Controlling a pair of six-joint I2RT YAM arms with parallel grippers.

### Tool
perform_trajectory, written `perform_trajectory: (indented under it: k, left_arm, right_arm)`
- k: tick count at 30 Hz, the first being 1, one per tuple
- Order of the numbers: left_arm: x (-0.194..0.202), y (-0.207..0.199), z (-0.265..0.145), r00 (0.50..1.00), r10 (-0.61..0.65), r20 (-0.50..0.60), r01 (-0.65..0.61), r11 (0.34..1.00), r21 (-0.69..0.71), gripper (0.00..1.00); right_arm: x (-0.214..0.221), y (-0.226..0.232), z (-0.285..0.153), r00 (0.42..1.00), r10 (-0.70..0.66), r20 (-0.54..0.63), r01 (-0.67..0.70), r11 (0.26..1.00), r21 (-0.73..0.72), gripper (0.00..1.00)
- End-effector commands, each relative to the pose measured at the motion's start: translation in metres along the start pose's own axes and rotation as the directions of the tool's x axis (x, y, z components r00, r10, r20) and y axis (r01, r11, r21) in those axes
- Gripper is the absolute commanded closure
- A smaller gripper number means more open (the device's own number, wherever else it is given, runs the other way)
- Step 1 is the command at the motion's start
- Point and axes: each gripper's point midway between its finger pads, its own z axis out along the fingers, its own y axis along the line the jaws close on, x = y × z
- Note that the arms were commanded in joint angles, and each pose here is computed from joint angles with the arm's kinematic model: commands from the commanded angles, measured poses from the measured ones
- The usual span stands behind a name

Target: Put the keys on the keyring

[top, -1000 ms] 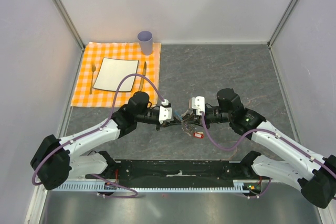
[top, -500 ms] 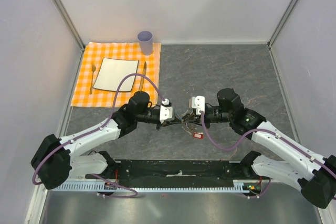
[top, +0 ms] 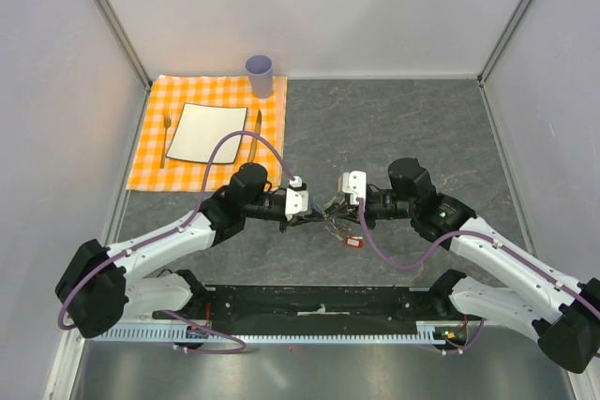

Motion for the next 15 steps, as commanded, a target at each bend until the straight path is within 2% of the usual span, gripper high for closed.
perform_trajectory:
  k: [1,15]
  left_arm:
    - [-0.0136,0.0105,0.0015,0.999,0.028,0.019,-0.027,1.0,-0.016,0.98]
    - [-0.019,0.0077,0.0017,0.999,0.036,0.035,-0.036,0.999,0.003,0.98]
  right_arm:
    - [-0.0261,-0.0053,-0.005,0.996,-0.068,0.06,0.067,0.998,0.017,1.0]
    - [-0.026,-0.0026,-0.0016,0.996,-0.059,0.066,0.06,0.998,-0.011,1.0]
